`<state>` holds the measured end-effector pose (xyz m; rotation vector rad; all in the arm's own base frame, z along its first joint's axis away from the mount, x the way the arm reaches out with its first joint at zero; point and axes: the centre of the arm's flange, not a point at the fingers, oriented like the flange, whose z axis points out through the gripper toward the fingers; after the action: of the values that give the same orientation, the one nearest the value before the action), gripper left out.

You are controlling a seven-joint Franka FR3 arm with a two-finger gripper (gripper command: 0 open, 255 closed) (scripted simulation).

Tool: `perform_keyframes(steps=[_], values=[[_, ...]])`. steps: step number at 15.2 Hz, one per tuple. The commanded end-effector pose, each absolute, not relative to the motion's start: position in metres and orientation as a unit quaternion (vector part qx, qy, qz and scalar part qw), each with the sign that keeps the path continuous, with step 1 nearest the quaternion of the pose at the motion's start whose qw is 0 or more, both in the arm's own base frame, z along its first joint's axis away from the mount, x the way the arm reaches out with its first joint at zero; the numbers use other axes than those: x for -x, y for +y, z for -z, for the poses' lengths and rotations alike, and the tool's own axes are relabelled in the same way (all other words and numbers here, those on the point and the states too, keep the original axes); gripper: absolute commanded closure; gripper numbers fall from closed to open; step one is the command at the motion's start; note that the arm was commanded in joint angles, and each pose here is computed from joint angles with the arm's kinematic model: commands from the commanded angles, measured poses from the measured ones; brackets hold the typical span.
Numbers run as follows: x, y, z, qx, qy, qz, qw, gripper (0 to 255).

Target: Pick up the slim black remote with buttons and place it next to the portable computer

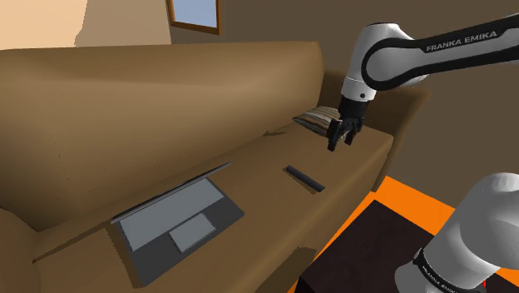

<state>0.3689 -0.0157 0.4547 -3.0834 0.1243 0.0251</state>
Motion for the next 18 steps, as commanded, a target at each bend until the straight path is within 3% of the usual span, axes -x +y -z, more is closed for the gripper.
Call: perform_keyframes(steps=[1, 18], values=[[-0.379, -0.023, -0.434, 0.999, 0.036, -0.005, 0.028, 0], [-0.477, -0.086, -0.243, 1.000, 0.004, 0.005, 0.029, 0]])
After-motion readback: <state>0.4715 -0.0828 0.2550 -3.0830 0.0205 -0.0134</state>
